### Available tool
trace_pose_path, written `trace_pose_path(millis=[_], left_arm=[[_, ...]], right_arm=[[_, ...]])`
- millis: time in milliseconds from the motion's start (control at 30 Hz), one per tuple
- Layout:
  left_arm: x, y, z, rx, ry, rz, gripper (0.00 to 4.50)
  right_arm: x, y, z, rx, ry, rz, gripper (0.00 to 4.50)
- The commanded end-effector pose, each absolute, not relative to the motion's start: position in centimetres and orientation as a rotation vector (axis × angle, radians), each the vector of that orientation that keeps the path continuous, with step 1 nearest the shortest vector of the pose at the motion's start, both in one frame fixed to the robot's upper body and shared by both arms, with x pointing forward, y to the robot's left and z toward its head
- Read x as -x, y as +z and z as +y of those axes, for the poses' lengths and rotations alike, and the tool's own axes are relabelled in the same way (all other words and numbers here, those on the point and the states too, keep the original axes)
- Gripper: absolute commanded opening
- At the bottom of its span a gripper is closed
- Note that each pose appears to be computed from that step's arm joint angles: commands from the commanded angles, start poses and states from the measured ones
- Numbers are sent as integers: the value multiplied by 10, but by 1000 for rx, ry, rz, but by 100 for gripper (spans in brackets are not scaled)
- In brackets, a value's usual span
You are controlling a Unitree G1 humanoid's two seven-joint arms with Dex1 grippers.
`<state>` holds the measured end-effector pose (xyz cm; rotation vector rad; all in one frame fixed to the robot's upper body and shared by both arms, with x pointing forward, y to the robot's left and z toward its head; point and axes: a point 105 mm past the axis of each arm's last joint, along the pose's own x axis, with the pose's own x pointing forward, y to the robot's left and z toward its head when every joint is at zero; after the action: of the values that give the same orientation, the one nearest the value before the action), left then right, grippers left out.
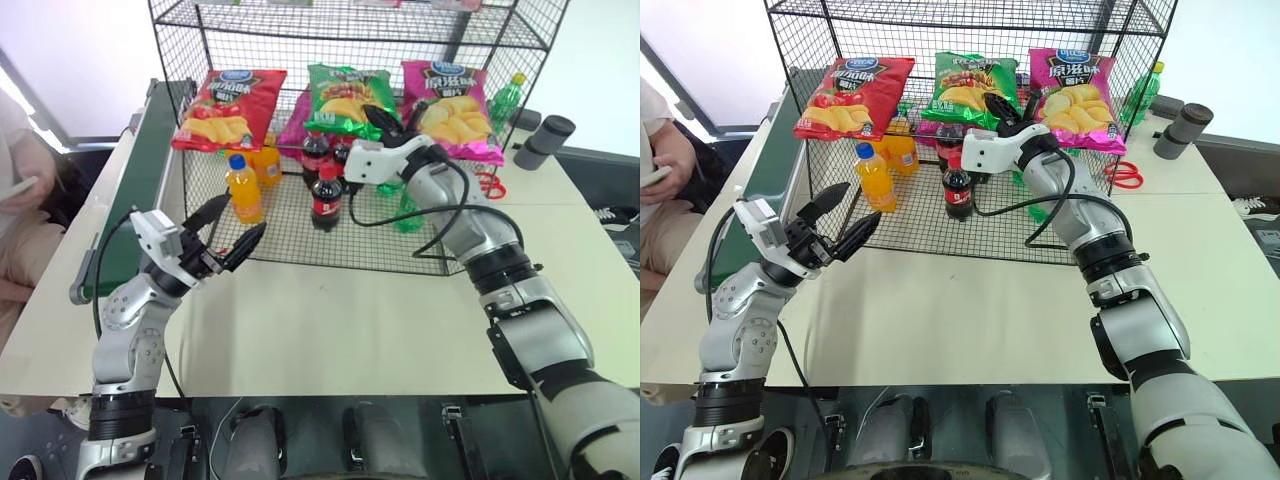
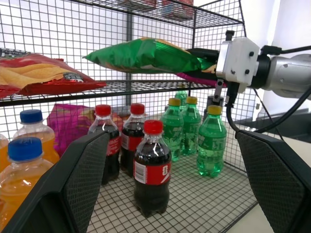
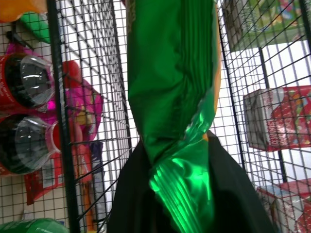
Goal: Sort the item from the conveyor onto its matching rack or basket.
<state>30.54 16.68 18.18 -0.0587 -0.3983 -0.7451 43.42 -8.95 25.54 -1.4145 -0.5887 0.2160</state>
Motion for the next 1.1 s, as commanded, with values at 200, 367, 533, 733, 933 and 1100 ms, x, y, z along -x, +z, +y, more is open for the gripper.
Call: trace_pose_path(millis=[200, 367, 533, 733, 933, 1100], left_arm=[[-301, 187, 162, 52, -759, -430, 450], [-300, 184, 160, 57, -765, -426, 450], [-301, 182, 155, 66, -782, -423, 450], [-301, 180, 151, 84, -804, -413, 450], [-299, 178, 151, 89, -806, -400, 450], [-299, 177, 147, 105, -813, -400, 450]], right_arm=[[-416, 278, -78, 1356, 269, -686, 445], [-396, 279, -78, 1294, 392, -692, 445], [-393, 284, -83, 1201, 445, -642, 445], [-400, 290, -85, 849, 560, -503, 445], [-397, 273, -88, 750, 668, -368, 445], [-417, 284, -94, 587, 594, -321, 445]])
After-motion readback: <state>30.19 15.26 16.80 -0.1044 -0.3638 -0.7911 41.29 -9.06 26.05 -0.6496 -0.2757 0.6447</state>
